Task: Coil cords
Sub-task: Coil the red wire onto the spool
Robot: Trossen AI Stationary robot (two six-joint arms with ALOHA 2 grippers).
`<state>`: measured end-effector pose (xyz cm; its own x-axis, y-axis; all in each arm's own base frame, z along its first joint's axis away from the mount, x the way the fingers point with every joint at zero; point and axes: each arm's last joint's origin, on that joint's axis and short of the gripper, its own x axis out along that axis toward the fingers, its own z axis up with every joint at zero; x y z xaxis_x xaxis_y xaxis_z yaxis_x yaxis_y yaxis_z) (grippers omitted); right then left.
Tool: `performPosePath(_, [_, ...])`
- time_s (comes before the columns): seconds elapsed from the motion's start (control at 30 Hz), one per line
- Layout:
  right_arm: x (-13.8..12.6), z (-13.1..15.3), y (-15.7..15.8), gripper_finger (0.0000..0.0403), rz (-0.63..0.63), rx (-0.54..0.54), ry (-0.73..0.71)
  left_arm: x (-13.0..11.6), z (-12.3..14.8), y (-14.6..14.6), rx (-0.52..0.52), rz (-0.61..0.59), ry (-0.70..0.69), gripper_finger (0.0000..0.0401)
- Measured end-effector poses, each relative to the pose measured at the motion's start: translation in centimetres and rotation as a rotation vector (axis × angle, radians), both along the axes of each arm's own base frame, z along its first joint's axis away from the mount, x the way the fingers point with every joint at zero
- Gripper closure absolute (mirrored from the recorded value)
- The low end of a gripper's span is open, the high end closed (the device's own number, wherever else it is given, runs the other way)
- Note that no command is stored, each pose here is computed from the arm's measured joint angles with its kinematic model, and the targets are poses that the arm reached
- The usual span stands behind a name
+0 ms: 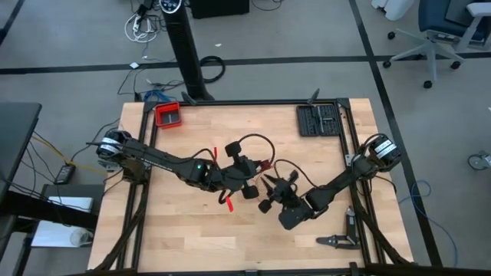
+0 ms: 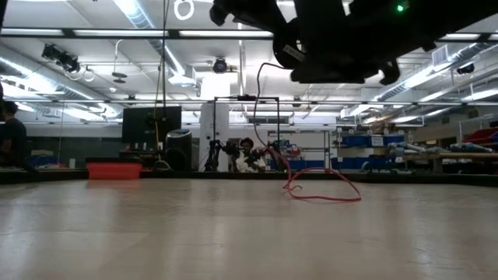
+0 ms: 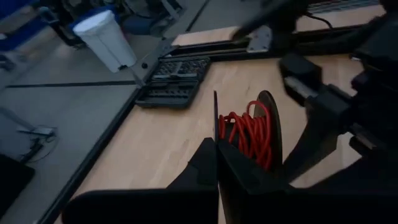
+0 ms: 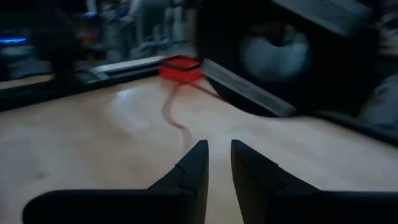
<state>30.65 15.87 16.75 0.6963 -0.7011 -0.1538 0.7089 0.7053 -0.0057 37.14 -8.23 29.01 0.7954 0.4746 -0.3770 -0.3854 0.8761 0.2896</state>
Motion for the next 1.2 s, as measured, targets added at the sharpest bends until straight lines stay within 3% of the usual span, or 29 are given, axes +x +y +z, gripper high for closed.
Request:
performPosePath(0.23, [-1.4,-1.7,-0.6,0.0336,-0.067,0.038,-0.082,0.0,0.6,-0.7,0.011,0.031,-0.073,0.04])
performPosePath(0.4, [-1.7,-2.0,-0.7,0.0334,-0.018,0.049,-0.091,0.2,1.0,-0.9,0.011,0.025,-0.111,0.04])
performPosePath(0.6, [-1.5,-1.0,-0.8,0.0334,0.161,-0.015,-0.075,0.2,1.3,-1.3,0.012,0.011,-0.142,0.0401])
performPosePath(0.8, [-2.0,-0.8,-2.0,0.0335,0.195,-0.043,-0.132,0.1,1.4,-1.7,0.017,-0.002,-0.144,0.0401])
performPosePath(1.2, [-1.1,-0.2,-2.2,0.0335,0.283,-0.101,-0.103,0.2,1.7,-1.8,0.017,-0.006,-0.169,0.0401])
